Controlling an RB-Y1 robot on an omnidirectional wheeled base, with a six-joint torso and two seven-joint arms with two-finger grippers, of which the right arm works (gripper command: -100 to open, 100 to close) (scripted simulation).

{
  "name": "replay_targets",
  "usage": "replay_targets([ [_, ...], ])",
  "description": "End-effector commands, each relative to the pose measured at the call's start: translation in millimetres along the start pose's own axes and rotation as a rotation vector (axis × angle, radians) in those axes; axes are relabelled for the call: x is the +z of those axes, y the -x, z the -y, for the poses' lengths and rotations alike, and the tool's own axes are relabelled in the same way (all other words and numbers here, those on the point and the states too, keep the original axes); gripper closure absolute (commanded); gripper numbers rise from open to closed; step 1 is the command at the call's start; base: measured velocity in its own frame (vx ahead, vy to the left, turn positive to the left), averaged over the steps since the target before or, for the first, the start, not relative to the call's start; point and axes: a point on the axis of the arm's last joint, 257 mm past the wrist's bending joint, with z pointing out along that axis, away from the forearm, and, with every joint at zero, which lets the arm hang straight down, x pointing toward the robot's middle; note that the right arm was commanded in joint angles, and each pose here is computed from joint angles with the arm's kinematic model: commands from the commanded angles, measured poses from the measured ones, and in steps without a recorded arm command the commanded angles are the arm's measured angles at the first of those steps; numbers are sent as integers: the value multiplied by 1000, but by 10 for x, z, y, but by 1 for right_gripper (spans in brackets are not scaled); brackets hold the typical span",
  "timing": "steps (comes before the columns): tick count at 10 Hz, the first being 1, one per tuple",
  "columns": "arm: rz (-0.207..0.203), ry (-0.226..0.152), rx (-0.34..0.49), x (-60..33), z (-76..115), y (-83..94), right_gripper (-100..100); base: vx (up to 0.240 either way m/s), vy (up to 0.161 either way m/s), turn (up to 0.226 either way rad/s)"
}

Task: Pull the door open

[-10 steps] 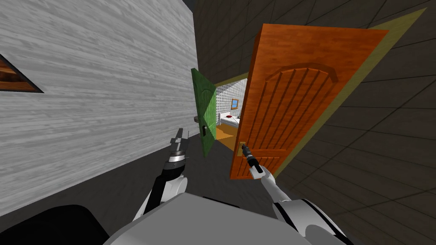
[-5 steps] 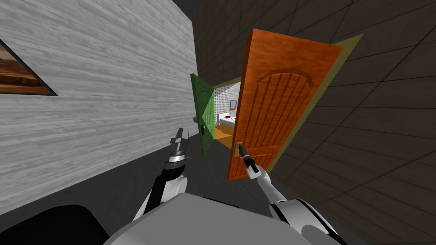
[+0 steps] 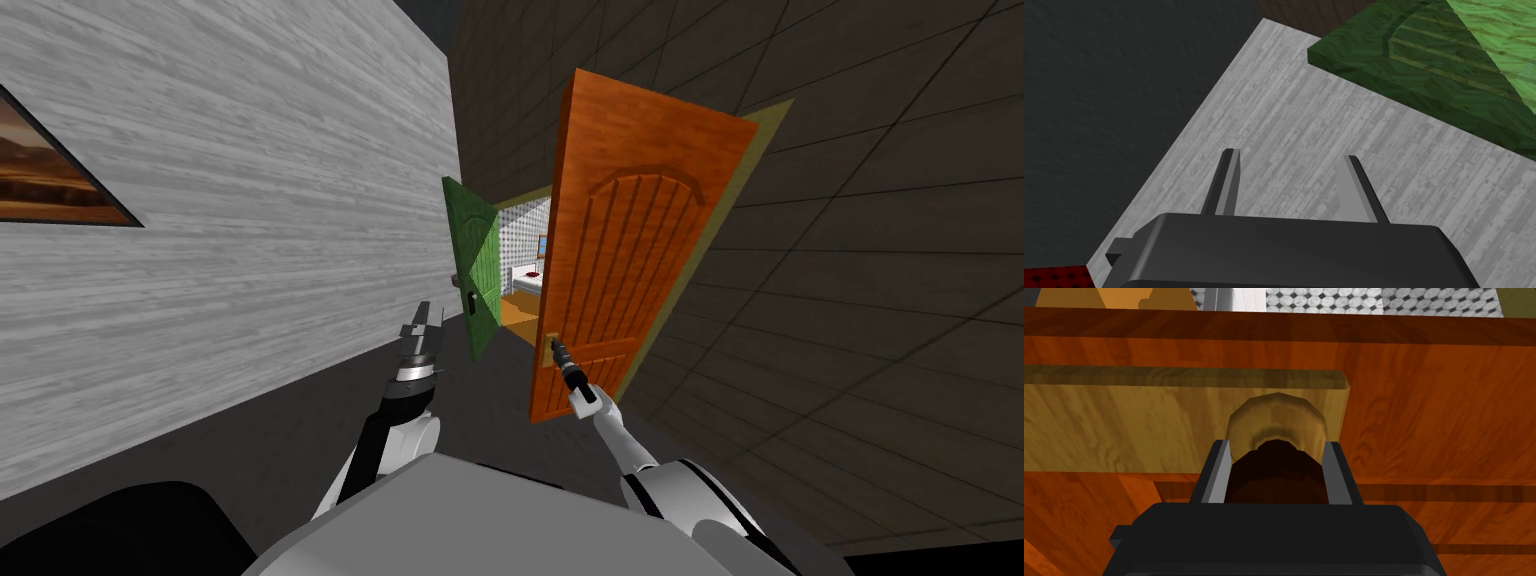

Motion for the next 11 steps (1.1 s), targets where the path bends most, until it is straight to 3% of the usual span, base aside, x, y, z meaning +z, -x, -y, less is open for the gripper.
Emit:
replay_targets([
  [1, -28, -2, 2, 25, 10, -233, 100, -71, -141, 4],
  [3, -37, -1, 2, 38, 6, -301, 100, -36, -103, 18],
  [5, -71, 1, 1, 85, -16, -566, 100, -41, -151, 18],
  [7, -67, 1, 1, 95, -38, -551, 100, -28, -89, 40],
  [11, -94, 2, -10, 98, -39, -663, 100, 37, 76, -252],
])
